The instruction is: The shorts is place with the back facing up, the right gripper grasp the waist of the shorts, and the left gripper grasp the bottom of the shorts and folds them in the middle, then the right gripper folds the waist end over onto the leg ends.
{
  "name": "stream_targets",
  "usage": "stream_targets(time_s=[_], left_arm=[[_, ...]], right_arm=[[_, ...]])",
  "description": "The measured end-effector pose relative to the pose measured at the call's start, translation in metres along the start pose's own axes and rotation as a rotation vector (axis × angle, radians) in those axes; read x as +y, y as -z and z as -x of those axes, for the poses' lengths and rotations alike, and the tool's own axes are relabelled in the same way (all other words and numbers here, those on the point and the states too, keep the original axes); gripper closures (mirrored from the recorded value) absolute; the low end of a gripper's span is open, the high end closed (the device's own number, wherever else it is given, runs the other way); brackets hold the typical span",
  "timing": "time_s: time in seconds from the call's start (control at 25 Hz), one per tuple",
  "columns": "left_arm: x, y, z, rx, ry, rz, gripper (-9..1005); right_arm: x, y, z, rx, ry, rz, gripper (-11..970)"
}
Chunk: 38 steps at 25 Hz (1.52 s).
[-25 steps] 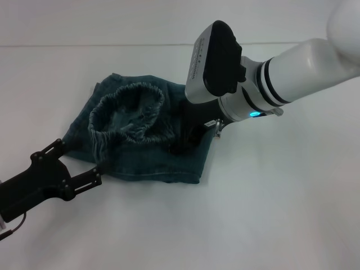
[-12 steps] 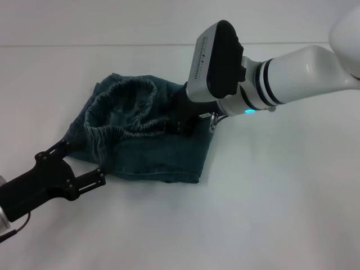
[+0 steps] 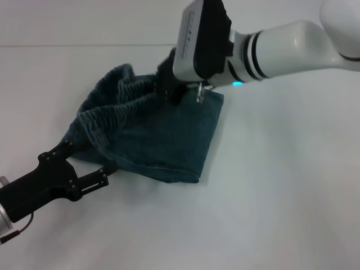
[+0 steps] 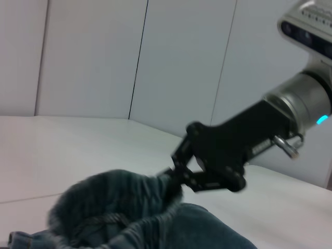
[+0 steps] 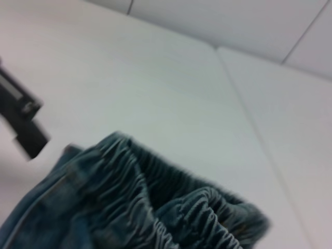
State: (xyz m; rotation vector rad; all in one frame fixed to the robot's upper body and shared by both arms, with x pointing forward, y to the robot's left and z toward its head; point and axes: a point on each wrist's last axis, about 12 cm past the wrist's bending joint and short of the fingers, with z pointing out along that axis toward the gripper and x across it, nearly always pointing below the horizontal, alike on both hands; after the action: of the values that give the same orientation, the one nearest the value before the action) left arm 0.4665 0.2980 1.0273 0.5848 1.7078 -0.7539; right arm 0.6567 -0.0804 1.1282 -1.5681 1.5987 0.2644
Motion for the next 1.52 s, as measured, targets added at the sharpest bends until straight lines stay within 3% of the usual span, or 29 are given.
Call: stream_targets(time_s=[0.24, 0.48, 0.72, 0.92, 1.16, 1.36, 1.44, 1.52], left_arm=[[0.000, 0.000, 0.000, 0.001, 0.002, 0.001, 105], [0.000, 0.000, 0.000, 0.000, 0.003, 0.000, 104], [0.000, 0.000, 0.000, 0.000, 0.005, 0.000, 104], [0.000, -0.001, 0.000, 0.000, 0.007, -0.001, 104], [-0.001, -0.003, 0.000, -0.002, -0.003, -0.011, 104], [-0.003, -0.007, 0.001, 0.008, -0.012, -0.049, 103], [-0.004, -0.009, 0.001, 0.014, -0.013, -0.065, 103], [-0.004, -0.009, 0.002, 0.015, -0.013, -0.067, 103]], right_arm=[[-0.012, -0.004, 0.018, -0.054, 0.053, -0.065, 913], [-0.014, -0.002, 0.025, -0.075, 0.050, -0.043, 914], [-0.006, -0.006, 0.025, -0.055, 0.078, -0.004, 739], [-0.009, -0.004, 0.028, -0.066, 0.067, -0.011, 566], [-0.005, 0.010, 0.021, -0.120, -0.044, -0.003, 432], [0.022, 0.047, -0.008, -0.222, -0.236, 0.045, 320], [0.038, 0.062, -0.025, -0.243, -0.314, 0.063, 92], [0.054, 0.075, -0.042, -0.254, -0.382, 0.073, 64]])
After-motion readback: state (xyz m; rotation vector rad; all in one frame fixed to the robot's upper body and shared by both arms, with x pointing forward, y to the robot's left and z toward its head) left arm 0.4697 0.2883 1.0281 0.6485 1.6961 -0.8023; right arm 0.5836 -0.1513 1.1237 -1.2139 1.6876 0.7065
